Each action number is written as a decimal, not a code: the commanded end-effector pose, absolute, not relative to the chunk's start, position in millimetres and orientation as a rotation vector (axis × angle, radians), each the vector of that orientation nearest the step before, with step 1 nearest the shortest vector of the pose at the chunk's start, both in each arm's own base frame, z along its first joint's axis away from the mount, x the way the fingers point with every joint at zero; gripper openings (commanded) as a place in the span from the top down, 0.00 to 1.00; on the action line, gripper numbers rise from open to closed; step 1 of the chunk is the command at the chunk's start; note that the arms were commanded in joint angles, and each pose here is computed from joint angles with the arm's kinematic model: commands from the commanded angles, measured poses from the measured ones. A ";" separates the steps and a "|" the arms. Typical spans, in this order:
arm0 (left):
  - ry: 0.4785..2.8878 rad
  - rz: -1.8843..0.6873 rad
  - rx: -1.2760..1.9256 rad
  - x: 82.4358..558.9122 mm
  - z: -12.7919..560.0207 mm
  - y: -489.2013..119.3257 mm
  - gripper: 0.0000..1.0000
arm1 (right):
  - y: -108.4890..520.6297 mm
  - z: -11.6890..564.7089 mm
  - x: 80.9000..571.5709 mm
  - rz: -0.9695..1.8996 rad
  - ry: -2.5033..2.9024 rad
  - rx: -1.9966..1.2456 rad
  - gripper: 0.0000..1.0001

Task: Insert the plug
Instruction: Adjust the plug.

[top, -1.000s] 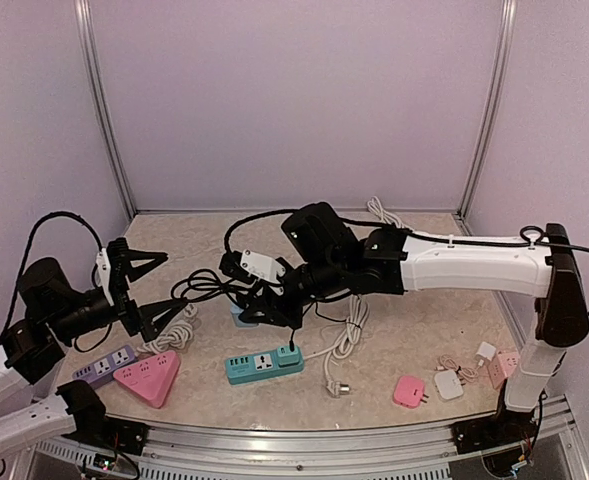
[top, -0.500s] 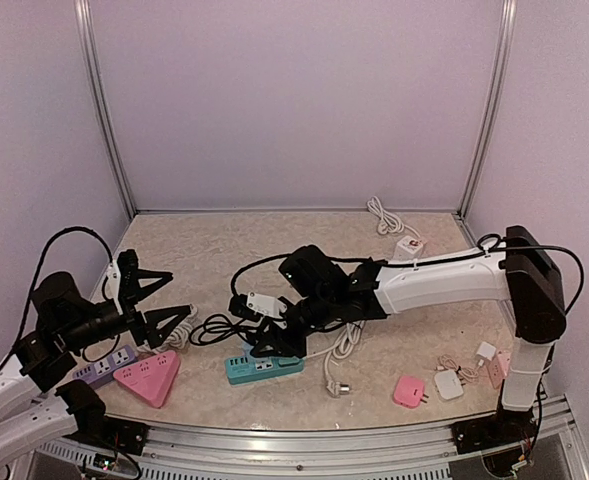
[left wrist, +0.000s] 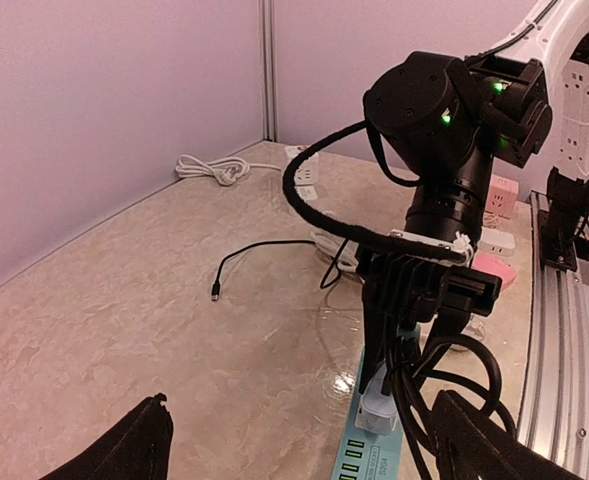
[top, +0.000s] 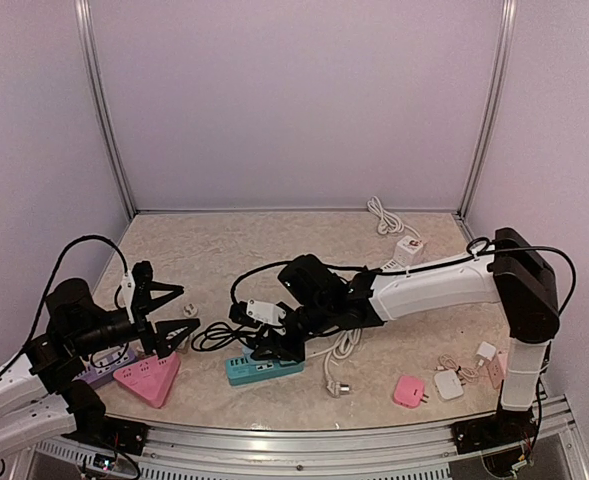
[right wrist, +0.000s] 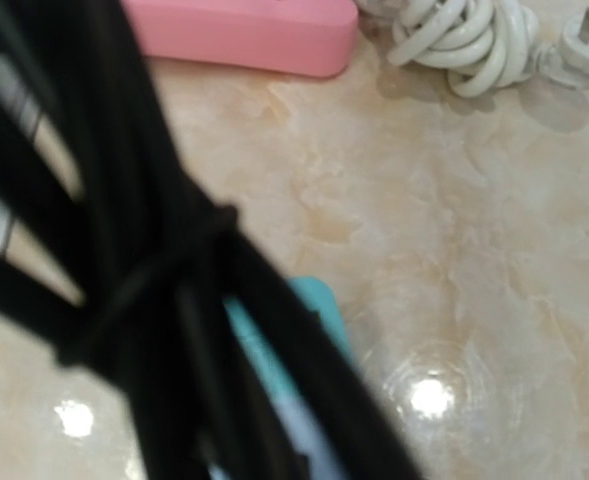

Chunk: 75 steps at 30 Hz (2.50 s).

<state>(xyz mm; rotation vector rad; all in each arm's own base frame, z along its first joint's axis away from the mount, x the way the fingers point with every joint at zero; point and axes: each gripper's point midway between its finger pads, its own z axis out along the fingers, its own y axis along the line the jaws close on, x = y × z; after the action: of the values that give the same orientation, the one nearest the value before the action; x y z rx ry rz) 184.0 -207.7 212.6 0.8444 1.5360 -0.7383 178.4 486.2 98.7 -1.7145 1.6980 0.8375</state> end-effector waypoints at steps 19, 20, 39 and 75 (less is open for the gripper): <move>1.416 -0.781 1.052 150.6 211.4 -226.3 0.22 | 496.6 188.2 169.5 0.864 1.601 -1.593 1.00; 1.401 -0.787 1.082 145.9 211.9 -228.5 0.22 | 495.1 193.2 168.4 0.872 1.600 -1.582 1.00; 1.308 -0.844 1.260 131.2 244.2 -286.0 0.31 | 475.2 249.7 130.5 0.863 1.450 -1.572 1.00; 1.378 -0.835 1.166 152.2 238.9 -311.6 1.00 | 455.5 244.6 140.0 0.792 1.508 -1.510 0.23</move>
<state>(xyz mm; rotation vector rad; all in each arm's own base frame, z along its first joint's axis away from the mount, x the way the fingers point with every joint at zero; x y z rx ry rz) 140.0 -314.2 238.5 1.2445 1.3544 -0.8651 133.5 463.2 240.7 -1.5946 1.4476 0.8078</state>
